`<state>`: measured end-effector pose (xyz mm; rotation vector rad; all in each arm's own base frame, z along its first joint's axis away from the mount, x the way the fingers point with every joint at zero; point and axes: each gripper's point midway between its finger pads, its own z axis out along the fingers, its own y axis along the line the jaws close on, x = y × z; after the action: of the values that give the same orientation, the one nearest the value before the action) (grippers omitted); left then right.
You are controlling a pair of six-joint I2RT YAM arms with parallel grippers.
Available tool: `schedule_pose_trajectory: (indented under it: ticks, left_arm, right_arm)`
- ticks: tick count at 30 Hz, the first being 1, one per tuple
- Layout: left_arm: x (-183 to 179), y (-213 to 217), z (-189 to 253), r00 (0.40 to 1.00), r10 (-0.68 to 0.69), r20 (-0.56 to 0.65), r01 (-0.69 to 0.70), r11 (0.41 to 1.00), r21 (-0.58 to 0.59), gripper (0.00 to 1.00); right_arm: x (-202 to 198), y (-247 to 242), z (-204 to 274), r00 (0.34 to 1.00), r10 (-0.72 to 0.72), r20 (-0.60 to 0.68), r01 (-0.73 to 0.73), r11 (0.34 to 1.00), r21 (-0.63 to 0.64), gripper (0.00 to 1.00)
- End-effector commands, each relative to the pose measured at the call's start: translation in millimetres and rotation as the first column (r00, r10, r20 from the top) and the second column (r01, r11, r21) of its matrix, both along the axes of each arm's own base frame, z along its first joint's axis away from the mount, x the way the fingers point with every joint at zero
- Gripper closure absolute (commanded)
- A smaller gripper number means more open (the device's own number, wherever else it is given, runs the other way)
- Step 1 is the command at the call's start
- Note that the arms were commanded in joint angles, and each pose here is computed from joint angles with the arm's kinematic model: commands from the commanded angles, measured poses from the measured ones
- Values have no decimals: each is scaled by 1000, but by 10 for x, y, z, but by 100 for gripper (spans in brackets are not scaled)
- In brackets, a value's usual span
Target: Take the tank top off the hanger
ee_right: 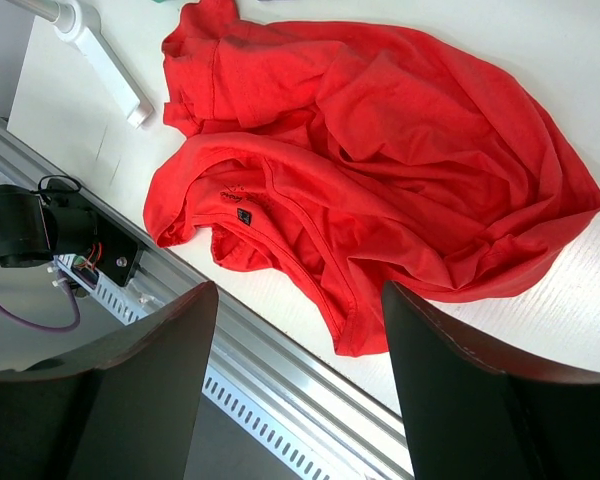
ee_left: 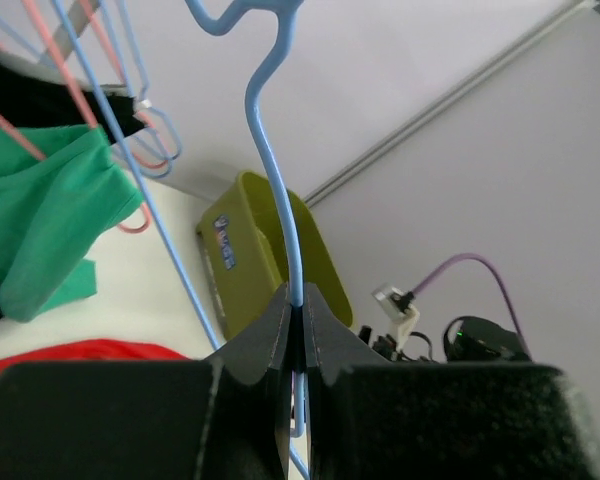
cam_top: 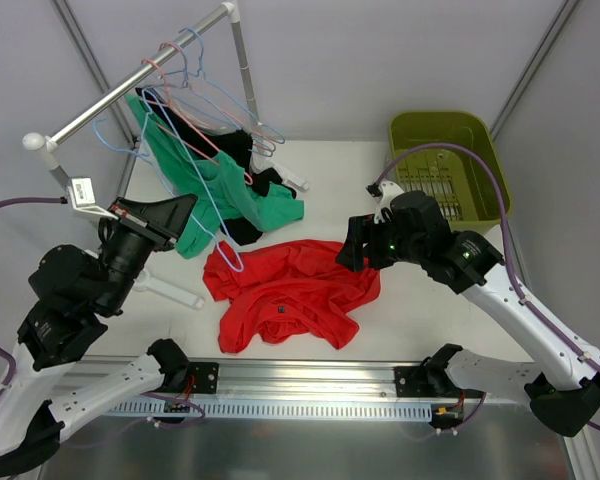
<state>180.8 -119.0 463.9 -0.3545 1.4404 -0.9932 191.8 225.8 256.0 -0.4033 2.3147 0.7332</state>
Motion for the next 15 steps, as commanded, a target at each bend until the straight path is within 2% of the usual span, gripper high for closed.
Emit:
schedule_pose_trajectory:
  ticks: [1, 5, 9, 12, 15]
  left_arm:
    - [93, 103, -257, 992, 83, -96, -86, 996, -38, 100]
    - [120, 201, -432, 980, 138, -147, -144, 989, -32, 100]
    - [183, 302, -495, 962, 213, -169, -212, 977, 24, 100]
    - [313, 363, -532, 934, 307, -180, -285, 948, 138, 100]
    - [608, 147, -536, 916, 355, -188, -285, 904, 320, 100]
  right_arm:
    - [-7, 44, 112, 999, 27, 19, -27, 999, 20, 29]
    - [-1, 46, 125, 999, 28, 25, -29, 999, 18, 29]
    - [3, 49, 101, 999, 27, 18, -28, 1000, 14, 29]
    - [4, 75, 88, 999, 33, 8, -33, 999, 15, 28]
    - [21, 115, 96, 999, 42, 1, -42, 999, 17, 28]
